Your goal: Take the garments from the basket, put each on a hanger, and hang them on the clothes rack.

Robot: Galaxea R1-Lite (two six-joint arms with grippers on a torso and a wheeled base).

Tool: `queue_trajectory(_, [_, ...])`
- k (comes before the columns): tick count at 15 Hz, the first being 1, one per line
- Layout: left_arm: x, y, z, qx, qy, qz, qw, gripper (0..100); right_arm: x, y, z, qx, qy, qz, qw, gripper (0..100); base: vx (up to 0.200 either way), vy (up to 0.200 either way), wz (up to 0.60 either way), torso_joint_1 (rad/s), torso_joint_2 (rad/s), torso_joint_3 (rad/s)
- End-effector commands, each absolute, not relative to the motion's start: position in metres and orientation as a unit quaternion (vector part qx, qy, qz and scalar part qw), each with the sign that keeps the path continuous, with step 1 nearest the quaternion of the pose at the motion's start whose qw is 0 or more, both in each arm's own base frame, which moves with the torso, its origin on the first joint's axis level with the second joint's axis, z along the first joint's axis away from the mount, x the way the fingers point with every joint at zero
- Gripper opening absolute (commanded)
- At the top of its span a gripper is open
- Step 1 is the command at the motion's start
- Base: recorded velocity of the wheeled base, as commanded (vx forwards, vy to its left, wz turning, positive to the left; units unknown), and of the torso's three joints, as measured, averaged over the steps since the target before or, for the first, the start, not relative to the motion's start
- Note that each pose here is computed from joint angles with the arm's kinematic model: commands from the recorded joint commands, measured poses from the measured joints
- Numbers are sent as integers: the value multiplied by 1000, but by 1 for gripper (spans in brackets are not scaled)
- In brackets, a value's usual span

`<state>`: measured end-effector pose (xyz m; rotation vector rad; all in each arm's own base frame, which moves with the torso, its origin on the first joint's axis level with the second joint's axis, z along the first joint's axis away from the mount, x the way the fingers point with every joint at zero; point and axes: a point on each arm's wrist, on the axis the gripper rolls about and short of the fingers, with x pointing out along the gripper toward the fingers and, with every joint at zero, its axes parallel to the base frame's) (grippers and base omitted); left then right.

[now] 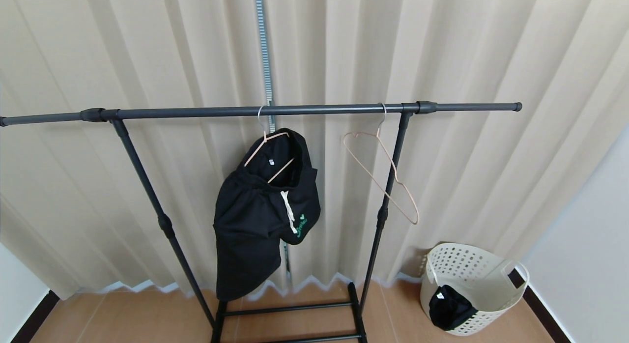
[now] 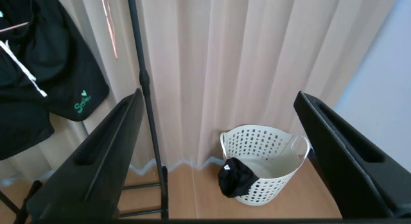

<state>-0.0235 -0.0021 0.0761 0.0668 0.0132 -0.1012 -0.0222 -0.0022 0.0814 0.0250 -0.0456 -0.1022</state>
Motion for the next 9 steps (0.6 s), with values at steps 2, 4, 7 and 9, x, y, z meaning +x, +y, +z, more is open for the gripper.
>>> queue_trajectory(2, [-23, -2, 76, 33, 8, -50, 998, 100, -22, -2, 82, 12, -20, -51, 998, 100, 0, 0, 0, -124, 298, 149])
queue_trajectory(4, [-23, -2, 76, 33, 8, -50, 998, 100, -22, -2, 81, 12, -21, -51, 998, 100, 0, 0, 0, -139, 339, 171])
queue_trajectory(7, [-23, -2, 76, 33, 8, -50, 998, 100, -22, -2, 81, 12, -21, -51, 998, 100, 0, 0, 0, -155, 349, 188])
queue_trajectory(9, [-23, -2, 76, 33, 8, -50, 998, 100, -22, -2, 82, 12, -20, -51, 998, 100, 0, 0, 0, -151, 349, 208])
